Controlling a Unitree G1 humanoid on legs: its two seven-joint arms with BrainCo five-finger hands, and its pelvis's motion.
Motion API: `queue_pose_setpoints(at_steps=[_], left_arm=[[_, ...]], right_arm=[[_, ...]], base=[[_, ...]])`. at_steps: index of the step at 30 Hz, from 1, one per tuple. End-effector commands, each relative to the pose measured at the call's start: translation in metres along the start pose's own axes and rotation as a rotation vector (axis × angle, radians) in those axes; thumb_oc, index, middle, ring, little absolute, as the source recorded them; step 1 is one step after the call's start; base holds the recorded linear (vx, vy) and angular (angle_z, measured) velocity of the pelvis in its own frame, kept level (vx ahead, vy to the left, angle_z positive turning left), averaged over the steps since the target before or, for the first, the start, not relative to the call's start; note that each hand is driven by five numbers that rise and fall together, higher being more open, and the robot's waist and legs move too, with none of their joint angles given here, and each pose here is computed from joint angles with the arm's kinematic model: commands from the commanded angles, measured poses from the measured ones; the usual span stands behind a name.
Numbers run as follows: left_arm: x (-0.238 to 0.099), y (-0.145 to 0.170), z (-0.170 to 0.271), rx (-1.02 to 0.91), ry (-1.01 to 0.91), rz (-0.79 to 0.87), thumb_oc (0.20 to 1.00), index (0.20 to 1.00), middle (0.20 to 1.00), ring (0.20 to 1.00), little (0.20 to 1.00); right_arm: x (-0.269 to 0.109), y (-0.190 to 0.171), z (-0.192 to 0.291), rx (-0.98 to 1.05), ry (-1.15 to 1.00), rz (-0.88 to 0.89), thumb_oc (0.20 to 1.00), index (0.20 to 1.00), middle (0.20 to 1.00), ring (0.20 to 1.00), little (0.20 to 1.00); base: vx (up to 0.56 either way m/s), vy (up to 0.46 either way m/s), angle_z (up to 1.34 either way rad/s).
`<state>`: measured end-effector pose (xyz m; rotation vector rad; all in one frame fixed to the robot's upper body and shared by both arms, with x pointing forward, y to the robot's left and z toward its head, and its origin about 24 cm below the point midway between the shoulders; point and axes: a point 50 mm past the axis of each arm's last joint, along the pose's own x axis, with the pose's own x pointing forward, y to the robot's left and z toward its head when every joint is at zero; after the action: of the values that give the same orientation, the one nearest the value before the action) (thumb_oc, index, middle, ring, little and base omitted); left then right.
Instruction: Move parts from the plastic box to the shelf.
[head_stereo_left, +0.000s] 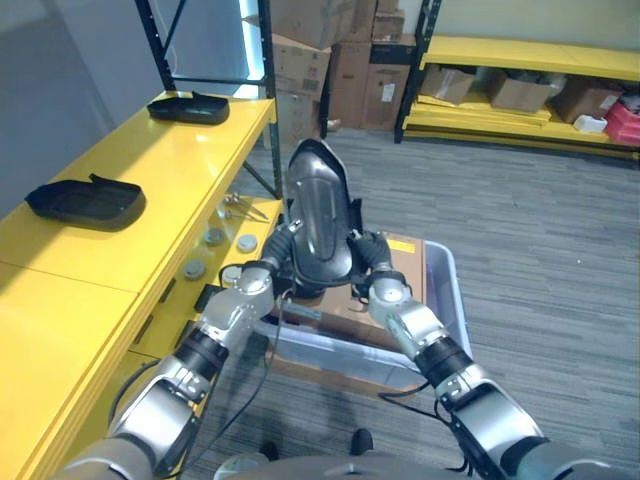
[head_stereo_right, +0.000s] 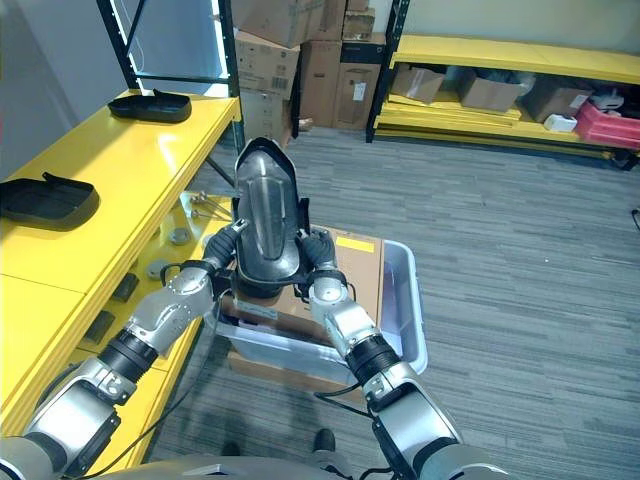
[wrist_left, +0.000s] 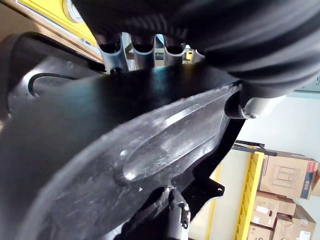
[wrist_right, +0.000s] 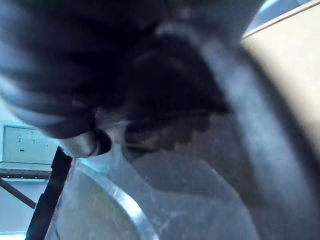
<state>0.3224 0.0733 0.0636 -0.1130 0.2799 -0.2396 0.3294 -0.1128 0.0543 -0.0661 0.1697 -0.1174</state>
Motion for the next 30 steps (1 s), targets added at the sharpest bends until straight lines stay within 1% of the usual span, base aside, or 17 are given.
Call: queue_pose_setpoints(at_steps=[1, 6, 9, 12, 13, 14, 15, 16, 17, 18, 19, 21, 24, 26, 27, 28, 30], left_arm=[[0.002, -0.041, 0.053, -0.024, -0.252, -0.113, 0.200, 0.200, 0.200, 0.200, 0.200], [0.000, -0.022, 0.054, -0.003, -0.284, -0.026, 0.200, 0.200, 0.200, 0.200, 0.200], [-0.005, -0.002, 0.054, -0.012, -0.305, 0.037, 0.200, 0.200, 0.200, 0.200, 0.200], [-0.013, 0.025, 0.053, -0.019, -0.345, 0.122, 0.200, 0.200, 0.200, 0.200, 0.200], [-0.015, 0.028, 0.053, -0.020, -0.349, 0.133, 0.200, 0.200, 0.200, 0.200, 0.200], [-0.018, 0.038, 0.053, -0.020, -0.364, 0.164, 0.200, 0.200, 0.200, 0.200, 0.200], [-0.025, 0.053, 0.054, -0.018, -0.391, 0.215, 0.200, 0.200, 0.200, 0.200, 0.200], [-0.026, 0.057, 0.053, -0.019, -0.396, 0.224, 0.200, 0.200, 0.200, 0.200, 0.200], [-0.030, 0.063, 0.054, -0.020, -0.411, 0.243, 0.200, 0.200, 0.200, 0.200, 0.200], [-0.037, 0.076, 0.054, -0.015, -0.437, 0.280, 0.200, 0.200, 0.200, 0.200, 0.200], [-0.039, 0.079, 0.054, -0.015, -0.444, 0.289, 0.200, 0.200, 0.200, 0.200, 0.200], [-0.047, 0.090, 0.057, -0.023, -0.474, 0.324, 0.200, 0.200, 0.200, 0.200, 0.200], [-0.064, 0.109, 0.066, -0.021, -0.536, 0.386, 0.200, 0.200, 0.200, 0.200, 0.200], [-0.071, 0.116, 0.072, -0.005, -0.568, 0.406, 0.200, 0.200, 0.200, 0.200, 0.200], [-0.078, 0.122, 0.080, 0.012, -0.603, 0.428, 0.200, 0.200, 0.200, 0.200, 0.200], [-0.080, 0.124, 0.082, 0.016, -0.612, 0.432, 0.200, 0.200, 0.200, 0.200, 0.200], [-0.087, 0.128, 0.091, 0.029, -0.643, 0.449, 0.200, 0.200, 0.200, 0.200, 0.200]], right_arm=[[0.016, 0.003, 0.042, 0.099, -0.108, -0.063, 1.000, 1.000, 1.000, 1.000, 1.000], [0.013, -0.014, 0.043, 0.136, -0.115, -0.115, 1.000, 1.000, 1.000, 1.000, 1.000], [0.007, -0.039, 0.037, 0.157, -0.122, -0.168, 1.000, 1.000, 1.000, 1.000, 1.000], [-0.002, -0.075, 0.022, 0.150, -0.105, -0.243, 1.000, 1.000, 1.000, 1.000, 1.000], [-0.004, -0.081, 0.019, 0.146, -0.097, -0.249, 1.000, 1.000, 1.000, 1.000, 1.000], [-0.008, -0.093, 0.009, 0.140, -0.072, -0.273, 1.000, 1.000, 1.000, 1.000, 1.000], [-0.018, -0.112, -0.012, 0.120, -0.015, -0.315, 1.000, 1.000, 1.000, 1.000, 1.000], [-0.020, -0.116, -0.017, 0.112, 0.001, -0.326, 1.000, 1.000, 1.000, 1.000, 1.000], [-0.026, -0.124, -0.029, 0.104, 0.047, -0.350, 1.000, 1.000, 1.000, 1.000, 1.000], [-0.039, -0.138, -0.056, 0.081, 0.143, -0.390, 1.000, 1.000, 1.000, 1.000, 1.000], [-0.042, -0.141, -0.062, 0.064, 0.165, -0.402, 1.000, 1.000, 1.000, 1.000, 1.000], [-0.057, -0.150, -0.092, 0.020, 0.292, -0.417, 1.000, 1.000, 1.000, 1.000, 1.000], [-0.099, -0.160, -0.158, -0.057, 0.598, -0.406, 1.000, 1.000, 1.000, 1.000, 1.000], [-0.127, -0.164, -0.192, -0.090, 0.781, -0.388, 1.000, 1.000, 1.000, 1.000, 1.000], [-0.162, -0.166, -0.226, -0.116, 0.961, -0.352, 1.000, 1.000, 1.000, 1.000, 1.000], [-0.169, -0.167, -0.232, -0.132, 0.984, -0.346, 1.000, 1.000, 1.000, 1.000, 1.000], [-0.198, -0.166, -0.252, -0.154, 1.109, -0.303, 1.000, 1.000, 1.000, 1.000, 1.000]], base=[[0.00, 0.000, 0.00], [0.00, 0.000, 0.00], [0.00, 0.000, 0.00], [0.00, 0.000, 0.00], [0.00, 0.000, 0.00], [-0.01, 0.014, -0.04], [-0.01, 0.013, -0.03], [-0.02, 0.011, -0.06], [-0.02, 0.012, -0.06], [-0.02, 0.013, -0.10], [-0.03, 0.015, -0.12], [-0.02, 0.015, -0.17], [-0.03, 0.024, -0.14], [-0.01, 0.018, -0.09], [0.00, 0.000, 0.00], [0.00, 0.000, 0.00], [0.00, 0.000, 0.00]])
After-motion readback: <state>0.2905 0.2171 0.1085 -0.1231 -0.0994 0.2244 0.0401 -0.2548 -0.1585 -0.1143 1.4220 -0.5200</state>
